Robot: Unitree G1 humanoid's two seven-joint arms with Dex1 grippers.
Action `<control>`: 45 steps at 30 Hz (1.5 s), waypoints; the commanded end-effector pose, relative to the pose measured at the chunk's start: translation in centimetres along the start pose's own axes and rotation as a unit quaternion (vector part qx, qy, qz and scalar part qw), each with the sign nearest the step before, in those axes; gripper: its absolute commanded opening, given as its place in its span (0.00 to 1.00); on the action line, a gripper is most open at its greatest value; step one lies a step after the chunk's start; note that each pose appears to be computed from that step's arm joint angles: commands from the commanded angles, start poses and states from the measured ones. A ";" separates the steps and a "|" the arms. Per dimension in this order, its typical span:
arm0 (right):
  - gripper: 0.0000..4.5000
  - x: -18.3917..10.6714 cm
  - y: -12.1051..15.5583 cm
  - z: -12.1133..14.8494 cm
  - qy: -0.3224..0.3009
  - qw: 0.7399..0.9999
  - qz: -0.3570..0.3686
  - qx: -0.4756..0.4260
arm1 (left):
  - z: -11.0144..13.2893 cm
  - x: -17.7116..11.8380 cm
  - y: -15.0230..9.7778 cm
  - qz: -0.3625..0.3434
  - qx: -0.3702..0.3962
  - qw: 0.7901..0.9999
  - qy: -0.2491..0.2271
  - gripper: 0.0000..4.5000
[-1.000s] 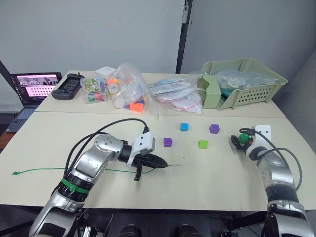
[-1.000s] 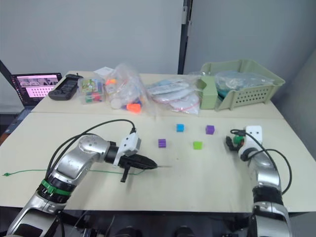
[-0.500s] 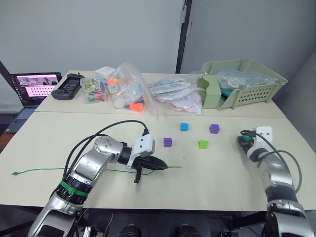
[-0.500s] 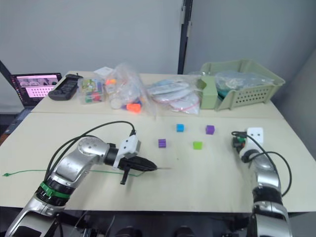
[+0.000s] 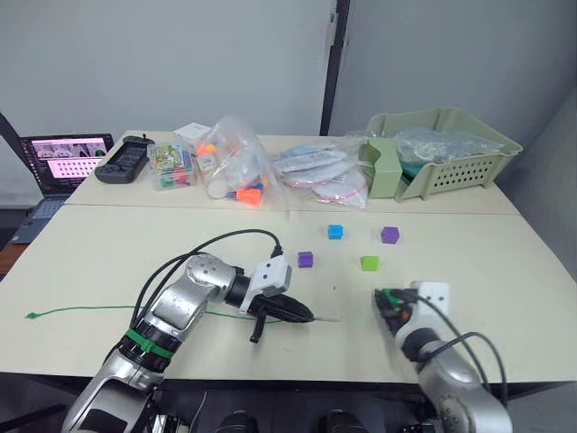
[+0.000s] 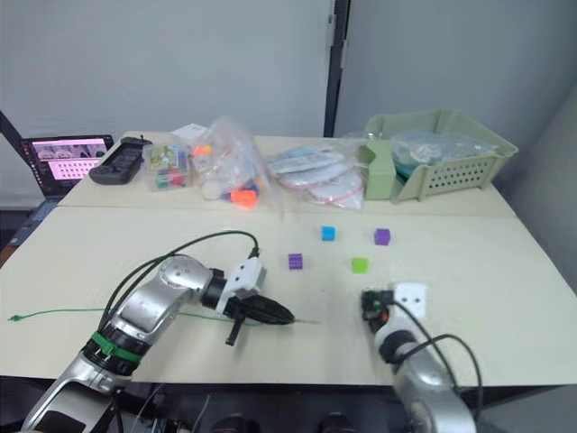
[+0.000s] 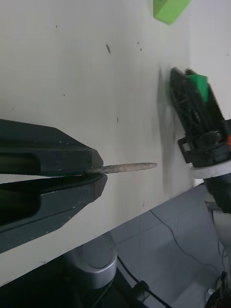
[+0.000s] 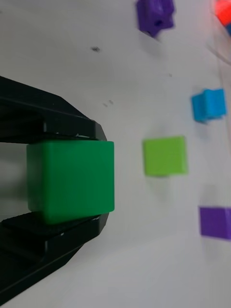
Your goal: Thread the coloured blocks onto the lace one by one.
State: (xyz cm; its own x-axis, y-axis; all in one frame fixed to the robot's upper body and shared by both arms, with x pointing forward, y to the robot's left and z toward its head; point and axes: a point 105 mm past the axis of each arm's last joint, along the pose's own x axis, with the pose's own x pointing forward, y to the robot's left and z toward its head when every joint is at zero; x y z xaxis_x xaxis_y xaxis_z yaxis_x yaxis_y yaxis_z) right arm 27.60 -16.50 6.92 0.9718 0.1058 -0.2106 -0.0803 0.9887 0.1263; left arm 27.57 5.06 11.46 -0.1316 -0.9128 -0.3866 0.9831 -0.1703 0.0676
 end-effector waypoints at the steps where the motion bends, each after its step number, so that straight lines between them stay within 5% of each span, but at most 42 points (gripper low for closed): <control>1: 0.27 -0.4 0.6 -0.1 -0.001 1.000 -0.009 -0.007 | 0.9 0.2 0.2 -0.009 0.028 1.000 -0.003 0.00; 2: 0.27 -0.5 0.7 -0.2 0.002 1.000 -0.011 -0.006 | 0.9 0.3 0.2 -0.010 0.028 1.000 -0.004 0.00; 4: 0.50 -0.9 1.2 -0.6 0.009 1.000 -0.009 -0.014 | 0.9 0.3 0.2 -0.013 0.028 1.000 -0.007 0.00; 11: 0.99 -2.2 0.8 2.0 -0.016 0.999 0.019 -0.042 | 0.3 0.2 0.0 -0.008 0.022 1.000 -0.007 0.00; 16: 0.99 -3.8 -0.6 5.7 -0.024 0.990 0.101 -0.097 | -0.1 -0.1 0.1 0.011 0.017 1.000 -0.008 0.00; 22: 0.99 -4.7 -0.2 7.9 0.037 0.940 0.275 -0.198 | -0.4 -0.1 0.1 0.028 0.018 0.999 -0.011 0.00; 30: 0.99 -3.7 -0.7 7.0 0.143 0.790 0.434 -0.408 | -0.2 -0.3 0.0 0.048 0.027 0.998 -0.014 0.00; 35: 0.99 -0.8 -2.5 6.2 0.183 0.738 0.449 -0.469 | 0.0 -0.3 -0.2 0.054 0.034 0.998 -0.014 0.00; 43: 0.99 1.6 -2.9 5.1 0.200 0.698 0.478 -0.494 | -0.2 -0.6 -0.1 0.065 0.039 0.997 0.001 0.00; 45: 0.87 1.8 -3.1 4.8 0.205 0.691 0.486 -0.494 | -0.3 -0.6 -0.1 0.067 0.038 0.997 0.004 0.00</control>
State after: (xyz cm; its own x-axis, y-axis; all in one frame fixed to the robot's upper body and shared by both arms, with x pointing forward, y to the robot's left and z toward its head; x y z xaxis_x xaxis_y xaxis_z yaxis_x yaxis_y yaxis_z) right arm 30.42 -19.75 10.23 0.2257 0.5891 -0.7759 -0.9645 0.0231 -0.2630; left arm 27.63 5.96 10.45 -0.0074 -0.9232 -0.3841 0.9873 -0.0676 0.1435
